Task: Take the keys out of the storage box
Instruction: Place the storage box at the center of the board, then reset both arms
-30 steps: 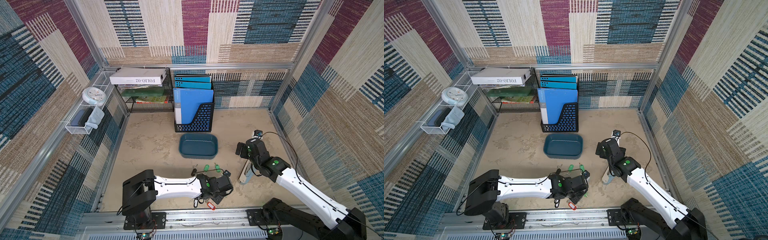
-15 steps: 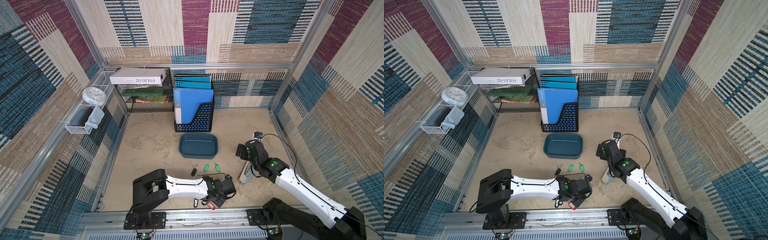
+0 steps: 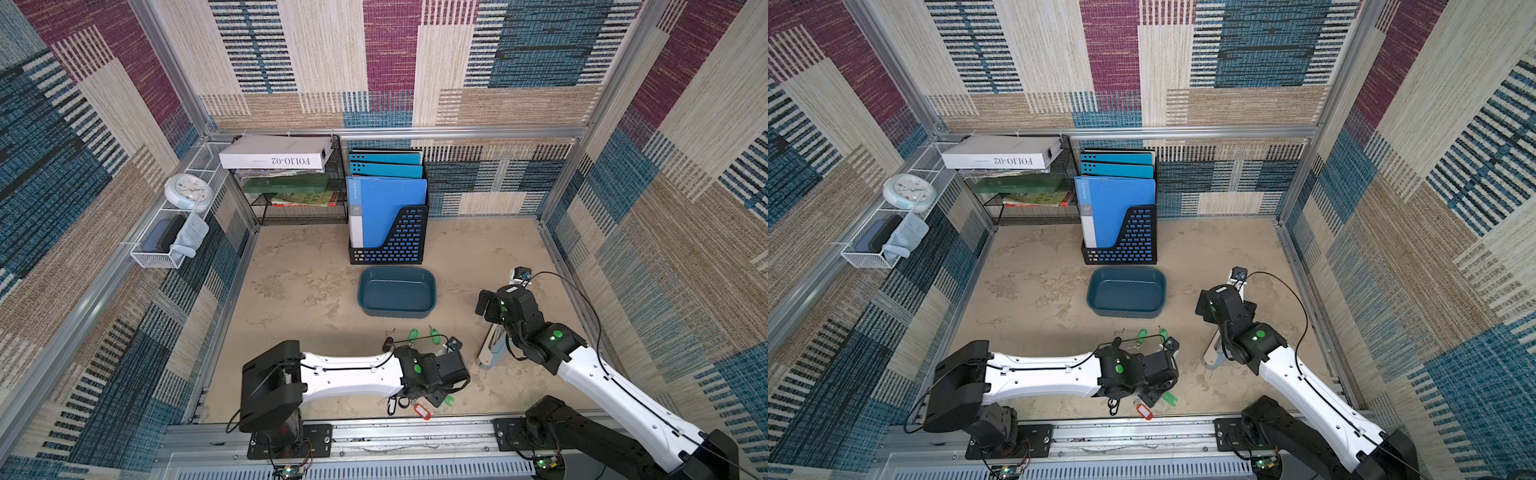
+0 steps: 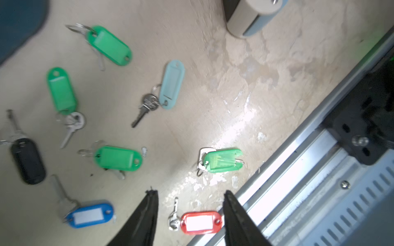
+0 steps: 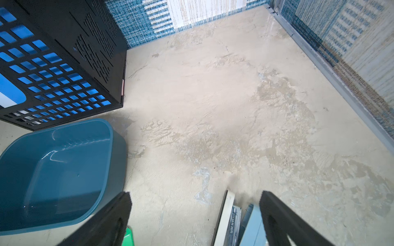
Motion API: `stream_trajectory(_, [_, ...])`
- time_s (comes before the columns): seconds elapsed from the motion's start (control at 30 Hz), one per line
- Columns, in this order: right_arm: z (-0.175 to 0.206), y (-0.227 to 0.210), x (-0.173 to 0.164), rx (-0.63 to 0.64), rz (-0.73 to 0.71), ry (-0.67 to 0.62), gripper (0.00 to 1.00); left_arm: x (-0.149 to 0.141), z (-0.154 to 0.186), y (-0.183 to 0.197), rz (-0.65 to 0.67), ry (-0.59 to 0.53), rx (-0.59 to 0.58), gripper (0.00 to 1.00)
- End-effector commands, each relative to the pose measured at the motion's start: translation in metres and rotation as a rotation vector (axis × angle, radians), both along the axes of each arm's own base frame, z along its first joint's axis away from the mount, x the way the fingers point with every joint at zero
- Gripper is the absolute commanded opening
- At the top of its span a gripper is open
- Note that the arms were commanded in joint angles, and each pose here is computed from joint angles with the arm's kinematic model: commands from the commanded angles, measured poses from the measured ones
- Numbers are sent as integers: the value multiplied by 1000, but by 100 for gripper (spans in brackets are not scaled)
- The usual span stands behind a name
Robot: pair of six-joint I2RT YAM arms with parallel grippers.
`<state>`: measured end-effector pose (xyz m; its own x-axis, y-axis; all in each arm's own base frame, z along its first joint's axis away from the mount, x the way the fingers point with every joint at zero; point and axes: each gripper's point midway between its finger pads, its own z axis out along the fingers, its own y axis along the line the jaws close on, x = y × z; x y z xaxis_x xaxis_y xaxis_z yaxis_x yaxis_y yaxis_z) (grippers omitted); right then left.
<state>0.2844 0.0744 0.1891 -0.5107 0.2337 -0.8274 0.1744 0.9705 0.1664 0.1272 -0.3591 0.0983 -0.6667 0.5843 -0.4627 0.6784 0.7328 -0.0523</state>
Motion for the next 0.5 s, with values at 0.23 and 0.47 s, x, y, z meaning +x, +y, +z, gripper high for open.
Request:
stream_trajectory(0.23, [15, -24, 10, -178, -53, -230, 99, 104, 123, 167, 605, -522, -177, 99])
stream_trajectory(0.47, [24, -18, 31, -365, 3, -394, 99, 130, 133, 320, 1122, -892, 12, 99])
